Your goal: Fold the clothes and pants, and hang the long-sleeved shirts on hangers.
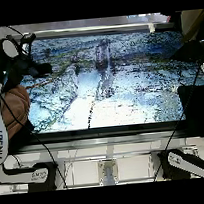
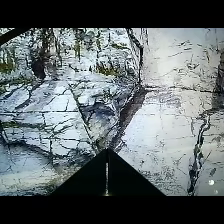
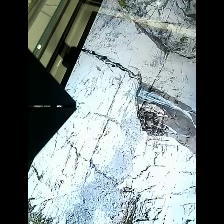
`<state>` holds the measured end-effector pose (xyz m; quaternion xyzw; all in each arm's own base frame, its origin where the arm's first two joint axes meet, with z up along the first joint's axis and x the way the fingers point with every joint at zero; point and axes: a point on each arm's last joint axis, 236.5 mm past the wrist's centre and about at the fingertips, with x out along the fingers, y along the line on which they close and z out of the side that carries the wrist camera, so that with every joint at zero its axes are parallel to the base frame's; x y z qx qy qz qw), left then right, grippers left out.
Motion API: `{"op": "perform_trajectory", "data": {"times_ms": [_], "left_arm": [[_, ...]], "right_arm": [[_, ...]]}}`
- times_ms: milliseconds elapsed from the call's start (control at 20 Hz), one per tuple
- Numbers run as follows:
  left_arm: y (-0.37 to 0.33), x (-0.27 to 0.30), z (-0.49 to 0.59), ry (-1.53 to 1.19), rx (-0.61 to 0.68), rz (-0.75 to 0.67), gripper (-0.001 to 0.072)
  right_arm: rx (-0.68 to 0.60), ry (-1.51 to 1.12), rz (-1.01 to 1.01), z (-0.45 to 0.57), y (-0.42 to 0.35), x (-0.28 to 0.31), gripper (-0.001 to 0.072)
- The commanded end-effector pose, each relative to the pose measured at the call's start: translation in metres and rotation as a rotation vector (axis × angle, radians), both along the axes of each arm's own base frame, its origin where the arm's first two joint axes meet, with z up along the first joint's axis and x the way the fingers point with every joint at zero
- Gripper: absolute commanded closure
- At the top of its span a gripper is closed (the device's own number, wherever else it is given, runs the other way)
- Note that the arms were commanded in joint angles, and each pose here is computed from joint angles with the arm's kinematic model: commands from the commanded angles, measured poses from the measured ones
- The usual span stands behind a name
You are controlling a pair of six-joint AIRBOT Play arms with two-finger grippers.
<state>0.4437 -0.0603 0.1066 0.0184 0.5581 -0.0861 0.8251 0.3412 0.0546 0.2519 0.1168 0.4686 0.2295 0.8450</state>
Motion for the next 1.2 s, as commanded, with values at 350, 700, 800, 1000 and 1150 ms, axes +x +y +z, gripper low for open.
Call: {"op": "perform_trajectory", "data": {"times_ms": [350,700,800,1000,1150], "left_arm": [[0.0,0.0,0.001,-0.002,0.001,0.001,0.0698],[0.003,0.016,-0.002,-0.046,0.009,0.001,0.0697],[0.047,0.028,-0.011,-0.064,0.21,-0.021,0.0477],[0.192,0.016,-0.013,-0.005,0.526,0.351,0.0041],[0.266,-0.009,-0.039,0.092,0.516,0.526,0.004]], "right_arm": [[-0.002,0.001,0.001,0.0,0.001,-0.001,0.0681],[-0.002,0.0,0.0,0.0,0.0,0.0,0.0681],[-0.002,-0.001,0.0,0.0,0.0,0.0,0.0681],[-0.002,-0.004,-0.002,0.001,0.0,0.001,0.0681],[0.003,-0.043,-0.025,0.006,-0.002,0.01,0.0681]]}}
